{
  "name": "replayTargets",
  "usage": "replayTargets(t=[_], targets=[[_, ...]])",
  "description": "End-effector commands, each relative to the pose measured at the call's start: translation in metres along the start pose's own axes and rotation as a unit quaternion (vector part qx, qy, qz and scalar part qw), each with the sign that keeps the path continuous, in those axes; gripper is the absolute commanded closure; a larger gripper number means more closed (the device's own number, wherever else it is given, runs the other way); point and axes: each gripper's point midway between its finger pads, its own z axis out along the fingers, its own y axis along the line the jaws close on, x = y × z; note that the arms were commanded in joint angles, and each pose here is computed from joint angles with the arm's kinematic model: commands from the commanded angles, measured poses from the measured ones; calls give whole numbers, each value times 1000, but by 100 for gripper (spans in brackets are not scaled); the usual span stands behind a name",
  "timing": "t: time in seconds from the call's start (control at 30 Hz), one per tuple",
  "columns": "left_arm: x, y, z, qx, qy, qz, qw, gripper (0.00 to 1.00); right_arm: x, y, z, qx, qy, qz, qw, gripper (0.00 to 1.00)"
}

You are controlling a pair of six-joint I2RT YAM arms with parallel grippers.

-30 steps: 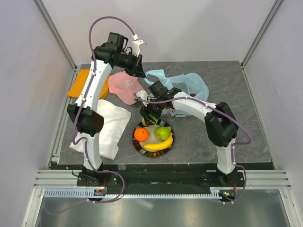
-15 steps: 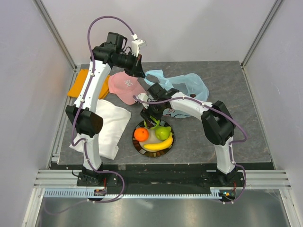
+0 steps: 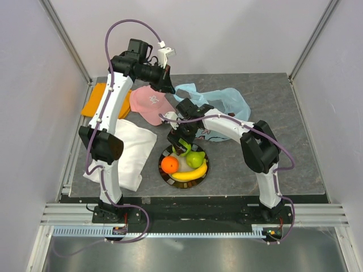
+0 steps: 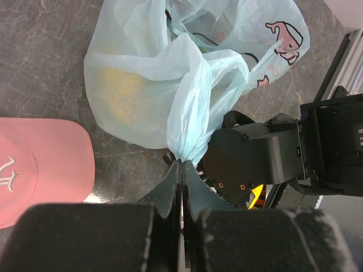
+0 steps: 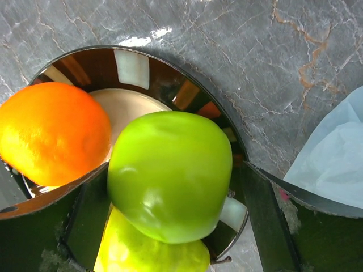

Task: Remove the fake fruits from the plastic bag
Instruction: Place the fake fruit on the plate, then adjust the plastic bag at the center of the board.

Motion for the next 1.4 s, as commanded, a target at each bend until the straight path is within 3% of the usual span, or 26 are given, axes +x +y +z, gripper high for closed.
replayTargets(t=[0.0,0.23,0.37,0.43,0.5,0.57,0.63,0.7,0.8,0.9,1.1,1.2,1.37], targets=[[-8,-8,2,22,-12,2,1000,98,-35,6,-43,12,-54,-20,998,2],[-9,-2,7,20,-11,4,1000,98,-70,7,-104,31,-118,-33,992,2],[0,4,9,11,2,-1,1000,98,-93,28,-180,0,-210,-64,976,2],[12,4,9,11,20,-4,1000,98,-105,32,-242,-10,-294,-58,954,2],[19,-6,1,20,27,3,999,98,-101,5,-289,42,-354,-8,934,2],[32,-19,-6,36,36,6,999,98,-93,-33,-307,123,-375,24,919,2],[50,-31,-7,61,52,-9,997,98,-78,-62,-295,183,-342,28,921,2],[55,-43,-14,73,51,-5,996,98,-67,-83,-278,191,-319,53,927,7],[67,-51,-16,86,63,-14,994,98,-52,-96,-241,161,-285,80,942,30],[73,-55,-22,87,75,0,993,98,-32,-112,-204,148,-234,111,954,47],[79,-64,-38,90,92,32,991,99,15,-146,-148,164,-127,149,967,60],[82,-60,-36,78,101,46,991,98,45,-173,-137,220,-83,174,956,61],[52,-26,-9,36,90,65,993,98,73,-251,-179,324,-105,254,905,59]])
